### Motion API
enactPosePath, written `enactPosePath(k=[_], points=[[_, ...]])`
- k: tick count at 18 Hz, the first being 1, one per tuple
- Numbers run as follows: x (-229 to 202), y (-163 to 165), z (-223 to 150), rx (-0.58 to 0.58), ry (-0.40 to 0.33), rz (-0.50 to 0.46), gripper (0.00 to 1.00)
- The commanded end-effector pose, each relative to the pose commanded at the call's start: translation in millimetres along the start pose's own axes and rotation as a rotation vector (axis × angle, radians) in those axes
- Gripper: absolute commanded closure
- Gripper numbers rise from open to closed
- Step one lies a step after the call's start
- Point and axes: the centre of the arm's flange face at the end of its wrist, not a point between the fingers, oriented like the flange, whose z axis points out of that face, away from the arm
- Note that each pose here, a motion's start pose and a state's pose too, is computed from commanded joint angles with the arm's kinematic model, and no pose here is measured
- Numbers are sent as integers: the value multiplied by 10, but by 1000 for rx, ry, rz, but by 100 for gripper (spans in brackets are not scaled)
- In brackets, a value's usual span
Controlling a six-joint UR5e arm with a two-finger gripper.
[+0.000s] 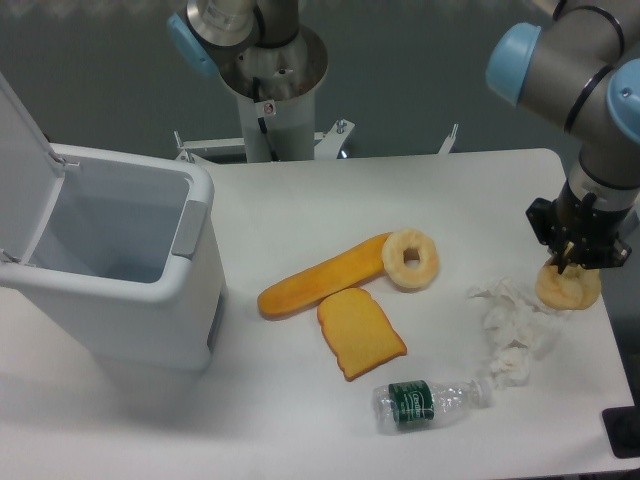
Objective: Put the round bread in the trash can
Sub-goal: 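Close the gripper on the round bread and lift it, then carry the held round bread over the open white trash bin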
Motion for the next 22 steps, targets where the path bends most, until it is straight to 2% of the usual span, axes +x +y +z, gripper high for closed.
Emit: enactPosePath(k=[5,10,12,18,22], points=[[252,-250,-454,46,-45,3,100],[1030,-633,-867,130,-51,57,100],[1259,-736,-1075,189,-62,30,100],[2068,-1366,-1565,336,-55,0,100],[2561,-1799,-1836,385,-43,-21,100]])
